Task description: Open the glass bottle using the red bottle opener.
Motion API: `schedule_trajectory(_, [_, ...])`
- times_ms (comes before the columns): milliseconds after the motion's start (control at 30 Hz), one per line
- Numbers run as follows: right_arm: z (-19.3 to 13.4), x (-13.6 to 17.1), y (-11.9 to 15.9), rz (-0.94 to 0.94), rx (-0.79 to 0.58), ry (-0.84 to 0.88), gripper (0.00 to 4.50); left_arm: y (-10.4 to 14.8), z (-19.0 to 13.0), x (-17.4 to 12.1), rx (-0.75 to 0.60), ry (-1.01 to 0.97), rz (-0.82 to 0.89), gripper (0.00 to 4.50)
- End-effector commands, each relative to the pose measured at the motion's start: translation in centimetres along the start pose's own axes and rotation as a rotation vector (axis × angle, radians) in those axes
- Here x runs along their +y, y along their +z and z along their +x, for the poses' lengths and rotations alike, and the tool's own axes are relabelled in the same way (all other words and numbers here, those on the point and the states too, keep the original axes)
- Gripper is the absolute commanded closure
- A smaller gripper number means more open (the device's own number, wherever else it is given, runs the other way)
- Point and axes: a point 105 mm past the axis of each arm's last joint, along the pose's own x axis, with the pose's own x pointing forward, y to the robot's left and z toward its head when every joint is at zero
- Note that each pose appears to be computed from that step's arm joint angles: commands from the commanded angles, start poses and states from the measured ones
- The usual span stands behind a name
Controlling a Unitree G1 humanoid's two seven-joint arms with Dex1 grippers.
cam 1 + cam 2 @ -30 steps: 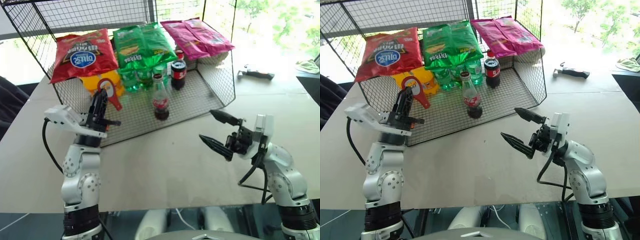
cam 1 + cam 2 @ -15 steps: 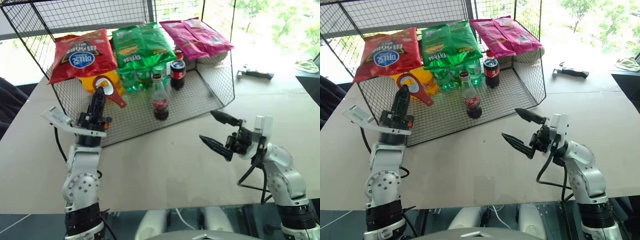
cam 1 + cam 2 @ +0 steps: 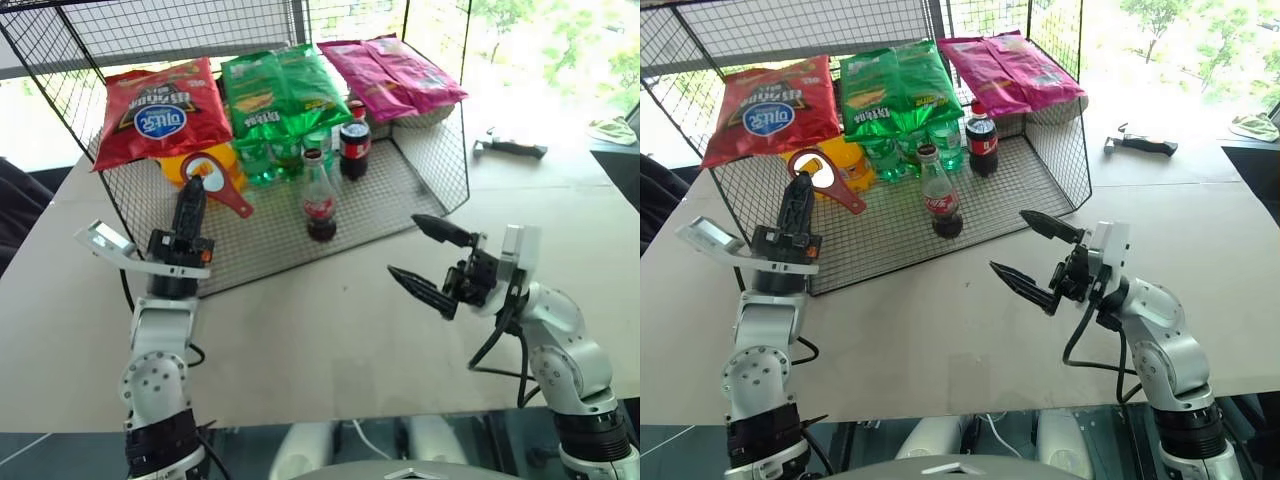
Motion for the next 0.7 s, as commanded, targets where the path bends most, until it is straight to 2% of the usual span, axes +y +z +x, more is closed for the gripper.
schedule_trajectory(33, [0.2, 0.2, 0.8, -0.027, -0.021, 0.016, 0.00, 0.5, 0.1, -2.9, -0.003, -0.158, -0.035, 4.48])
schedule_trajectory(300, [0.0, 0.1, 0.5, -0.031, -0.016, 0.009, 0.00, -0.8, 0.6, -2.0, 0.110, -0.138, 0.364, 4.48])
schedule_trajectory(433, [0.1, 0.1, 0.5, -0.035, -0.015, 0.008, 0.00, -1.0, 0.7, -1.8, 0.106, -0.125, 0.427, 4.48])
schedule_trajectory(600, [0.1, 0.2, 0.4, -0.038, -0.013, 0.004, 0.00, -1.5, 0.7, -0.9, 0.171, -0.112, 0.625, 4.48])
schedule_trajectory(700, [0.2, 0.3, 0.4, -0.038, -0.011, 0.003, 0.00, -2.0, 0.5, -0.9, 0.198, -0.132, 0.642, 4.48])
